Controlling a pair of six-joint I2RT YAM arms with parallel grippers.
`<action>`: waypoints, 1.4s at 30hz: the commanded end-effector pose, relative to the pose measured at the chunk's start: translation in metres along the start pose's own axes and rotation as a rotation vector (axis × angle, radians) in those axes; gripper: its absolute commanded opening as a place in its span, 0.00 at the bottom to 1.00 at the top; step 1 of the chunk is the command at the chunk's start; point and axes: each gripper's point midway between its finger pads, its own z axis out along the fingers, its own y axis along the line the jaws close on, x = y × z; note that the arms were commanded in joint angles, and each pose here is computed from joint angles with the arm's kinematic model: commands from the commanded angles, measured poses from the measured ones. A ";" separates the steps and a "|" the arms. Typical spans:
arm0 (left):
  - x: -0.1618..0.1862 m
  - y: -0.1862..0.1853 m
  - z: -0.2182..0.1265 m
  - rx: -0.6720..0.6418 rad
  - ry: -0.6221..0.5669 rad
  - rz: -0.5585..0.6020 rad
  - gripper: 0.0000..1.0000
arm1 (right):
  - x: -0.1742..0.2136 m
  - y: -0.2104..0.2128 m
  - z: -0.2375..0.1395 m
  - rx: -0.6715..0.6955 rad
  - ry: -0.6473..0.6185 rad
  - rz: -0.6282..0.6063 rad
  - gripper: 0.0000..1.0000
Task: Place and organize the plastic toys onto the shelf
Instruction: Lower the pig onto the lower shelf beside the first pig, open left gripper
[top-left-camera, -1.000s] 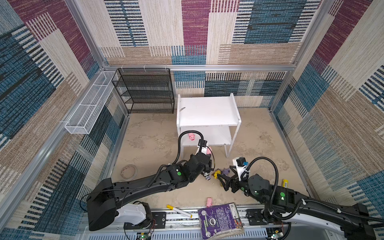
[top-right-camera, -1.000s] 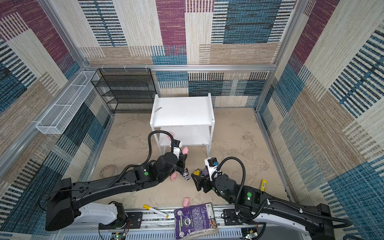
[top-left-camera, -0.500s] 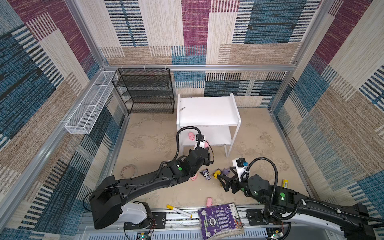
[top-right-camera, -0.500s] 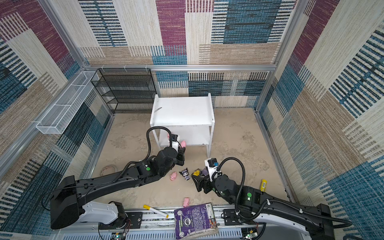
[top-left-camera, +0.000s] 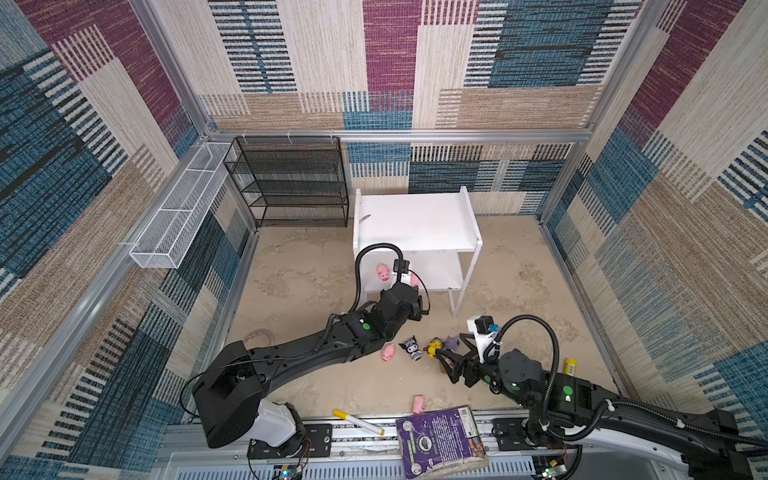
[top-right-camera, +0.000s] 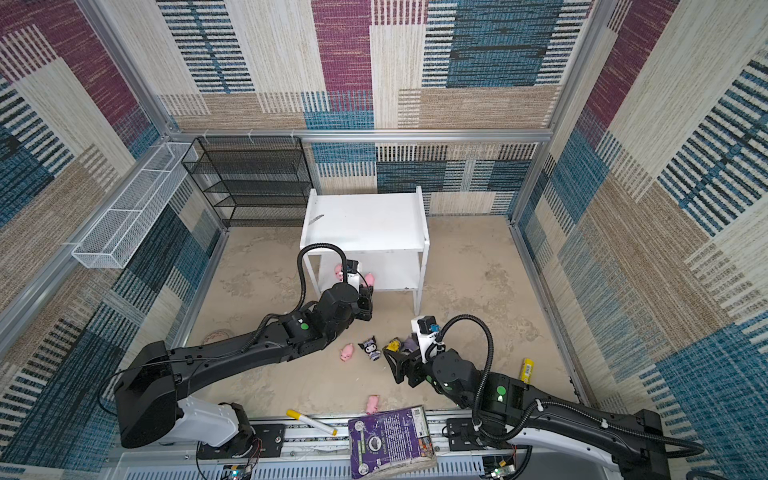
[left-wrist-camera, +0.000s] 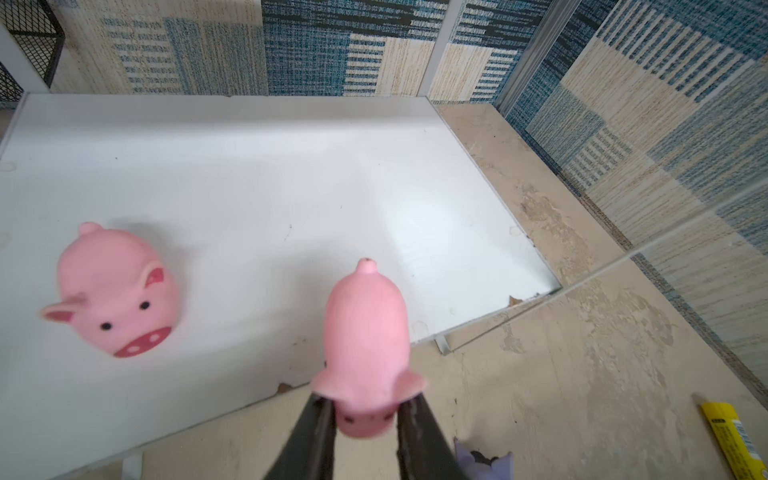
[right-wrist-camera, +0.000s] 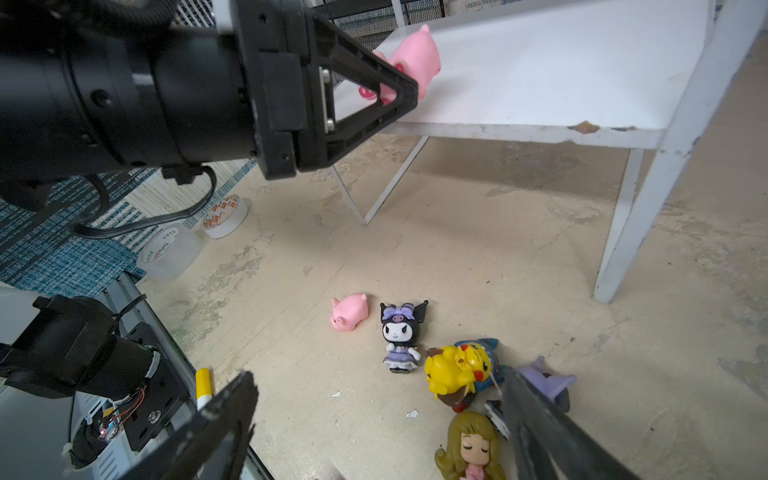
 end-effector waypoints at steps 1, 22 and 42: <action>-0.010 0.002 0.004 -0.025 -0.033 -0.039 0.26 | 0.001 0.000 0.000 -0.003 0.001 0.005 0.93; -0.022 0.028 0.024 -0.143 -0.055 -0.084 0.25 | 0.003 -0.001 -0.003 -0.014 -0.003 0.015 0.93; -0.024 0.029 0.026 -0.134 -0.060 -0.094 0.44 | 0.004 -0.001 -0.002 -0.016 -0.002 0.013 0.93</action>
